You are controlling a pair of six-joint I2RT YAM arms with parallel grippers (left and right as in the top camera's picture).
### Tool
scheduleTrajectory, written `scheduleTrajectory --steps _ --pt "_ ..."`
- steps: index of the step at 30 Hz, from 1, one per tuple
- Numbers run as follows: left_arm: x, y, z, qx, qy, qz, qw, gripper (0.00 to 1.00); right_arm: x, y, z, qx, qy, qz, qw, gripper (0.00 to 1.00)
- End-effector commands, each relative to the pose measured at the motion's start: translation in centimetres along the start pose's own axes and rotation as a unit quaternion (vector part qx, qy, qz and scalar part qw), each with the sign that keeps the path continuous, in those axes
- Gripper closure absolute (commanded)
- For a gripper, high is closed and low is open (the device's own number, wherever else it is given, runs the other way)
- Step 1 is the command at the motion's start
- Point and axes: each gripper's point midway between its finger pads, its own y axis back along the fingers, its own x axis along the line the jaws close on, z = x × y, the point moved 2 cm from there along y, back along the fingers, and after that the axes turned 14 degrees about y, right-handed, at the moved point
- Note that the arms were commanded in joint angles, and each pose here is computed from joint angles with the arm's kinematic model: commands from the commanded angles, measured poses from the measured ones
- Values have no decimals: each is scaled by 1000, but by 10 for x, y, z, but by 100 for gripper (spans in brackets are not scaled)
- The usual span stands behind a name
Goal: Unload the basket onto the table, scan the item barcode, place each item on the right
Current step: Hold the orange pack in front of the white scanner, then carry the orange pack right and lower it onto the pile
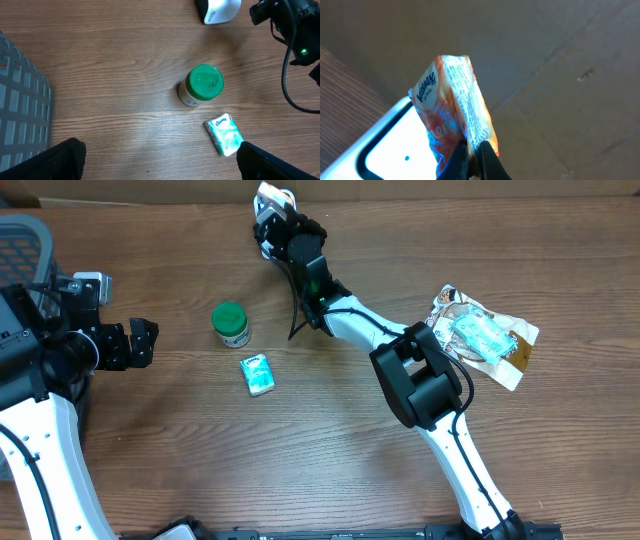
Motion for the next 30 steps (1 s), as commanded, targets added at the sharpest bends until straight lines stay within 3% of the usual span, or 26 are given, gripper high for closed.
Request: scheduleTrajectory --steps 1,13,20,25,30 --pt "1 0 1 -1 -2 -1 1000 0 -4 4 18 -14 -6 -10 1000 96" --pt "1 0 1 -1 -2 -1 1000 0 -57 13 42 0 -21 -52 998 96" --pt "1 0 1 -1 -2 -1 1000 0 -132 48 71 51 -163 -34 985 96" --pt "1 0 1 -1 -2 -1 1000 0 -160 101 90 81 -288 104 948 96" --pt "1 0 1 -1 -2 -1 1000 1 -196 176 58 209 -432 165 862 96"
